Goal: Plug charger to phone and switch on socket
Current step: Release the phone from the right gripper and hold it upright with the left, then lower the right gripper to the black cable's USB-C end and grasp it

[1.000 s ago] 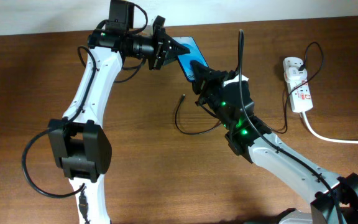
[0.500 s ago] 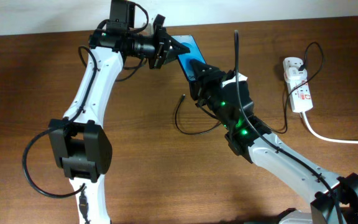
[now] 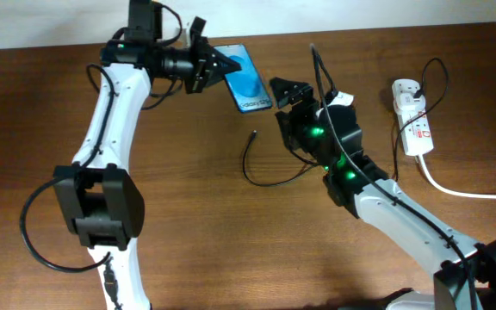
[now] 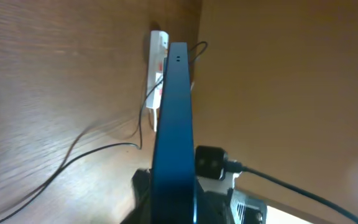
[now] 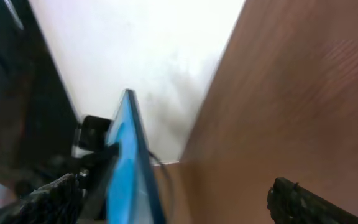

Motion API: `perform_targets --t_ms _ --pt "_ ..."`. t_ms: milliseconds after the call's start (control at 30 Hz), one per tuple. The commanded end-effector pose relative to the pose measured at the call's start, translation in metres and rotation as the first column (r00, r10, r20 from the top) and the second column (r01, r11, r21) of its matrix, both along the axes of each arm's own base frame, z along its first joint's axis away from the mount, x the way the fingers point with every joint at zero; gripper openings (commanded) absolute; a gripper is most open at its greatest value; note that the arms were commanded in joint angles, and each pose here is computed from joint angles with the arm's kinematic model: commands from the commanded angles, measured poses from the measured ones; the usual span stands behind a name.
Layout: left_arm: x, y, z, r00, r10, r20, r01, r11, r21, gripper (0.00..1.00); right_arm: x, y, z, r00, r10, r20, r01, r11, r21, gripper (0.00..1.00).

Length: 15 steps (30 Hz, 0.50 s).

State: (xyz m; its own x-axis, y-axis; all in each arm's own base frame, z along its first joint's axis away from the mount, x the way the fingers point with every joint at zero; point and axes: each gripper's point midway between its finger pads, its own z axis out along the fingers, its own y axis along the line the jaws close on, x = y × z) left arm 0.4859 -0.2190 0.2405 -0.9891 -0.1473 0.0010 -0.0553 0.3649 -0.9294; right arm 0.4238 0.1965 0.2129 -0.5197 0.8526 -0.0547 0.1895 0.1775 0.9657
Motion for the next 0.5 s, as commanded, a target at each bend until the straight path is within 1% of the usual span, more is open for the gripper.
perform_targets --t_ms 0,167,233,300,333,367,400,467 --pt "0.000 0.024 0.006 0.995 -0.024 0.101 0.023 1.000 0.013 0.00 -0.012 0.005 -0.011 0.980 0.197 0.022 -0.192 0.969 -0.154 0.99" --pt "-0.001 0.059 -0.006 0.997 0.014 0.076 -0.019 0.998 0.060 0.00 -0.029 -0.018 -0.053 0.953 0.271 -0.135 -0.296 0.929 -0.223 0.99" --pt "-0.002 0.073 -0.008 0.998 0.032 0.063 -0.035 0.998 0.061 0.00 -0.039 -0.022 -0.062 0.925 0.351 -0.145 -0.378 0.885 -0.270 0.99" --pt "-0.002 0.081 -0.009 0.997 0.041 0.060 -0.045 0.997 0.064 0.00 -0.045 -0.021 -0.063 0.901 0.415 -0.123 -0.432 0.846 -0.311 0.99" --pt "-0.002 0.086 -0.010 0.997 0.047 0.059 -0.051 0.996 0.066 0.00 -0.047 -0.020 -0.064 0.892 0.437 -0.118 -0.450 0.831 -0.326 0.92" --pt "-0.002 0.090 -0.010 0.997 0.051 0.057 -0.055 0.996 0.067 0.00 -0.049 -0.020 -0.066 0.886 0.447 -0.120 -0.460 0.821 -0.337 0.88" --pt "-0.002 0.094 -0.011 0.997 0.056 0.058 -0.060 0.996 0.069 0.00 -0.051 -0.020 -0.068 0.880 0.457 -0.125 -0.470 0.809 -0.352 0.86" --pt "-0.002 0.099 -0.011 0.996 0.064 0.058 -0.068 0.995 0.070 0.00 -0.055 -0.021 -0.073 0.873 0.466 -0.146 -0.485 0.797 -0.361 0.85"
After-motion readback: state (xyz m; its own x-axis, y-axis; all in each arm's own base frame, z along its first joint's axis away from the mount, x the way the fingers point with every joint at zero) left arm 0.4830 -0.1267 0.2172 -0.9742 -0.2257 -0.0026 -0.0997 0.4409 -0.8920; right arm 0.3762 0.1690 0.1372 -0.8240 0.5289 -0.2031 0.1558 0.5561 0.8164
